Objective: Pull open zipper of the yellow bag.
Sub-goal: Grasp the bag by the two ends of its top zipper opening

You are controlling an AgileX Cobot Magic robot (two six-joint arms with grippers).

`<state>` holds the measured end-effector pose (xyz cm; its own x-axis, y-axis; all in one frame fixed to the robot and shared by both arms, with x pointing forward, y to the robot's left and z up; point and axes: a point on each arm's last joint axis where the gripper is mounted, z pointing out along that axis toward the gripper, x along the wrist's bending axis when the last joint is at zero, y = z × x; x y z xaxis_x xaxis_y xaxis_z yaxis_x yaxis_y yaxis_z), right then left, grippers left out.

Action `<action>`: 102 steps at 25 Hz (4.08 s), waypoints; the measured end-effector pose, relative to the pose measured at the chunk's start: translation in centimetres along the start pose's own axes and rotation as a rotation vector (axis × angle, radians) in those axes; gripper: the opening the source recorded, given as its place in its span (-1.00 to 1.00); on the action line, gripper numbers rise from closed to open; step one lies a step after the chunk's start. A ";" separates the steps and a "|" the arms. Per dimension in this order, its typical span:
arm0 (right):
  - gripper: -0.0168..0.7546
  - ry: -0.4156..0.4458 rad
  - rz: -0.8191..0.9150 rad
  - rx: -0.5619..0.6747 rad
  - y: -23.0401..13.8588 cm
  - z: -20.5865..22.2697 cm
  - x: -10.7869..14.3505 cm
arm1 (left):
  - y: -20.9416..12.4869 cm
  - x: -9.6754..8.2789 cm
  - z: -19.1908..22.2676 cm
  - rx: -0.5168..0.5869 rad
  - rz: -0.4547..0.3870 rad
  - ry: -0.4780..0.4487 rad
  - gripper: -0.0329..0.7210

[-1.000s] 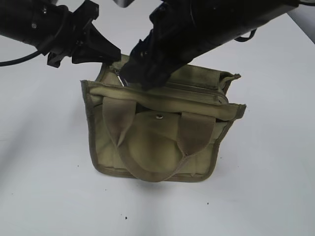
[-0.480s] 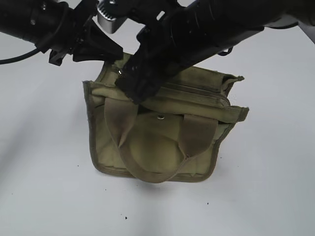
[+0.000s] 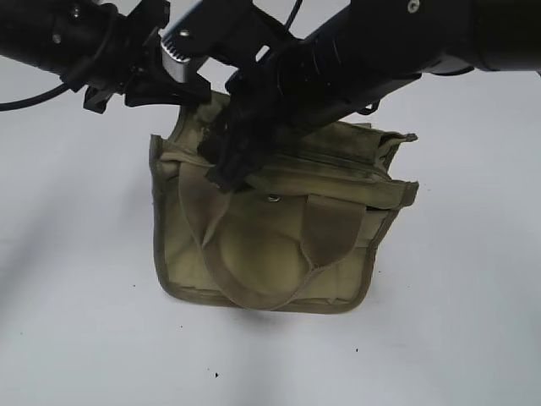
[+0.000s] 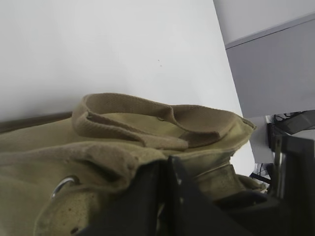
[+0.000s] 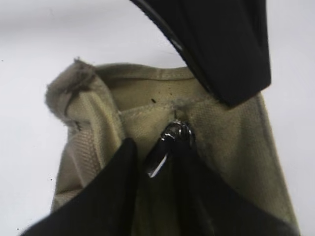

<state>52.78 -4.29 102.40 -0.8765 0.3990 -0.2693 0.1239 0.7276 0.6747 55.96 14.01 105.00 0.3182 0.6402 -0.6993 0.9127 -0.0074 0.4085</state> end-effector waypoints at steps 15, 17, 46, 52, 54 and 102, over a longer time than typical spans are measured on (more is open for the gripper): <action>-0.95 0.029 0.004 0.070 -0.4 -0.8 0.1 | 0.1 -0.2 0.0 -0.007 -0.019 -0.022 -0.89; -0.95 0.025 0.021 0.084 -0.5 -1.7 -0.2 | 0.1 -0.2 0.0 -0.008 -0.023 -0.026 -0.89; -0.04 -0.053 0.216 -0.019 0.3 0.2 -0.2 | -0.1 -0.2 0.0 0.007 -0.015 -0.027 -0.89; -0.39 -0.070 0.190 0.016 -0.1 0.4 -0.3 | -0.1 -0.2 0.0 0.008 -0.015 -0.027 -0.89; -0.44 -0.070 0.190 0.020 -0.2 0.5 -0.3 | -0.1 -0.2 0.0 0.010 -0.015 -0.028 -0.89; -0.77 0.119 0.419 0.289 -3.7 -8.5 -3.0 | -0.5 -0.8 -0.1 0.052 -0.040 -0.089 -0.89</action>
<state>51.02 -12.98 106.55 -0.7688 0.6351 0.0746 0.5842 0.6501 0.4859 55.27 13.55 105.42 0.3009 0.5696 -0.7649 0.9364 -0.0247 0.3500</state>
